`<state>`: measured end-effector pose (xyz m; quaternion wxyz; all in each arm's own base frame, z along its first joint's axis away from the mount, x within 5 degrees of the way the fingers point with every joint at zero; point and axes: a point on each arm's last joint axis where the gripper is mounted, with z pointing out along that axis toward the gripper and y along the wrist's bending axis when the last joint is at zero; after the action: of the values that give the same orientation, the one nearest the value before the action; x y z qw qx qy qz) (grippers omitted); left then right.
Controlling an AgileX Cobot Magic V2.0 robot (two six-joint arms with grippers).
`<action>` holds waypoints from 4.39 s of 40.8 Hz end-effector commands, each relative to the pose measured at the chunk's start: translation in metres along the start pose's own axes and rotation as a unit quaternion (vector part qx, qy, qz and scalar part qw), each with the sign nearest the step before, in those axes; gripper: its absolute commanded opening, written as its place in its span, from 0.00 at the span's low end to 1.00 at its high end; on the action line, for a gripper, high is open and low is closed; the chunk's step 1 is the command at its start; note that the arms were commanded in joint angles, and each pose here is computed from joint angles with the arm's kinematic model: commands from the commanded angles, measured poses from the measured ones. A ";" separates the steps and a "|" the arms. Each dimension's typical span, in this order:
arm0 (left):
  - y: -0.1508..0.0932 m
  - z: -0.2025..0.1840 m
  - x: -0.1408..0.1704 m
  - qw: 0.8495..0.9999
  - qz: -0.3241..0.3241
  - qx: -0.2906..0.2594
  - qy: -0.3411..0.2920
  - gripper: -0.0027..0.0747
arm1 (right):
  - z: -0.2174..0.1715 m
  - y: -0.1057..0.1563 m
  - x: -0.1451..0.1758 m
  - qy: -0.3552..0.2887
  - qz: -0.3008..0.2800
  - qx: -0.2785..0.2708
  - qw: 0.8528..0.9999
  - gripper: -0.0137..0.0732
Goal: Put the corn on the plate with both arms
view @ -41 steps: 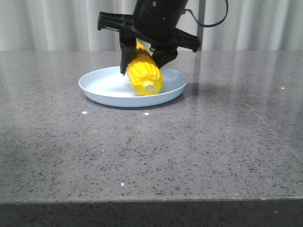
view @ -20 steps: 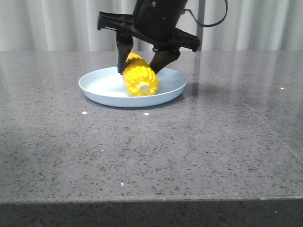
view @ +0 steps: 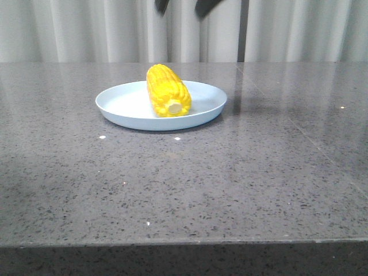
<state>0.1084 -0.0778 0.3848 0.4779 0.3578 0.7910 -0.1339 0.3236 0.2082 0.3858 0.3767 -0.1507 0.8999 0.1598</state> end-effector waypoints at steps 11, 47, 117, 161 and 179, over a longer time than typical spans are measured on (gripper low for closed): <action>0.001 -0.006 -0.012 0.999 -0.003 -0.008 -0.048 0.60 | -0.147 -0.010 0.036 -0.100 -0.110 -0.005 0.989 0.71; 0.001 -0.006 -0.012 0.999 -0.003 -0.007 -0.044 0.35 | -0.227 -0.053 0.199 -0.151 -0.118 -0.001 0.981 0.32; -0.007 -0.003 0.183 0.900 -0.122 -0.345 -0.237 0.01 | -0.227 -0.053 0.202 -0.134 -0.118 0.002 0.984 0.08; -0.006 0.006 0.191 0.882 -0.096 -0.356 -0.295 0.01 | -0.227 -0.053 0.202 -0.134 -0.118 0.002 0.984 0.08; -0.006 0.006 0.191 0.882 -0.096 -0.356 -0.295 0.01 | -0.227 -0.053 0.202 -0.134 -0.118 0.002 0.984 0.08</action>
<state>0.0559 -0.0014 0.2119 0.7371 0.0310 0.6749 0.0155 0.0642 0.0384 0.3690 0.4728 -0.2325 0.8397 0.1313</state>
